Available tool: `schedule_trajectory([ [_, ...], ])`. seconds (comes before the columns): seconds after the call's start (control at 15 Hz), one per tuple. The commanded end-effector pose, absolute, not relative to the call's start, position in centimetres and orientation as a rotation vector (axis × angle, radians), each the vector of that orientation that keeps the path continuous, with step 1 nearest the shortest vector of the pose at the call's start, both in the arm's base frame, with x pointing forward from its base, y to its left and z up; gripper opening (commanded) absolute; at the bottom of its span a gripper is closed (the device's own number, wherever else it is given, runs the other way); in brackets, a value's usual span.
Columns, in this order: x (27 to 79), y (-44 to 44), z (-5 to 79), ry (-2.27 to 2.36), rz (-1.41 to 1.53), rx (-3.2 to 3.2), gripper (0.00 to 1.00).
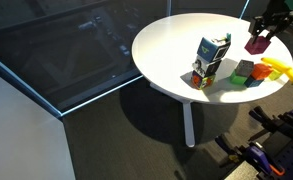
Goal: Pick up the pink block and put it on the orange block
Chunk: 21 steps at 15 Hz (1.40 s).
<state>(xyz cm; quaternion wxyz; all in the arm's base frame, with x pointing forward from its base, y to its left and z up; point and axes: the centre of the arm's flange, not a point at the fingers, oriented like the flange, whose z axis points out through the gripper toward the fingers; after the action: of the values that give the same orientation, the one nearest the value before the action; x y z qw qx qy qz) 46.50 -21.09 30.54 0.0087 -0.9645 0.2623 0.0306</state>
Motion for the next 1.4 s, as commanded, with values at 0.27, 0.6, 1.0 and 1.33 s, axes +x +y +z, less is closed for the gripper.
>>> schedule_trajectory([
  [0.27,46.19,-21.10,30.01,0.838,0.069,-3.029,0.31],
  [0.6,46.46,-21.09,29.78,0.821,0.094,-3.017,0.56],
  [1.0,46.48,-21.02,29.75,0.819,0.094,-3.019,0.31],
  [1.33,46.33,-20.69,29.25,0.823,0.104,-3.027,0.31],
])
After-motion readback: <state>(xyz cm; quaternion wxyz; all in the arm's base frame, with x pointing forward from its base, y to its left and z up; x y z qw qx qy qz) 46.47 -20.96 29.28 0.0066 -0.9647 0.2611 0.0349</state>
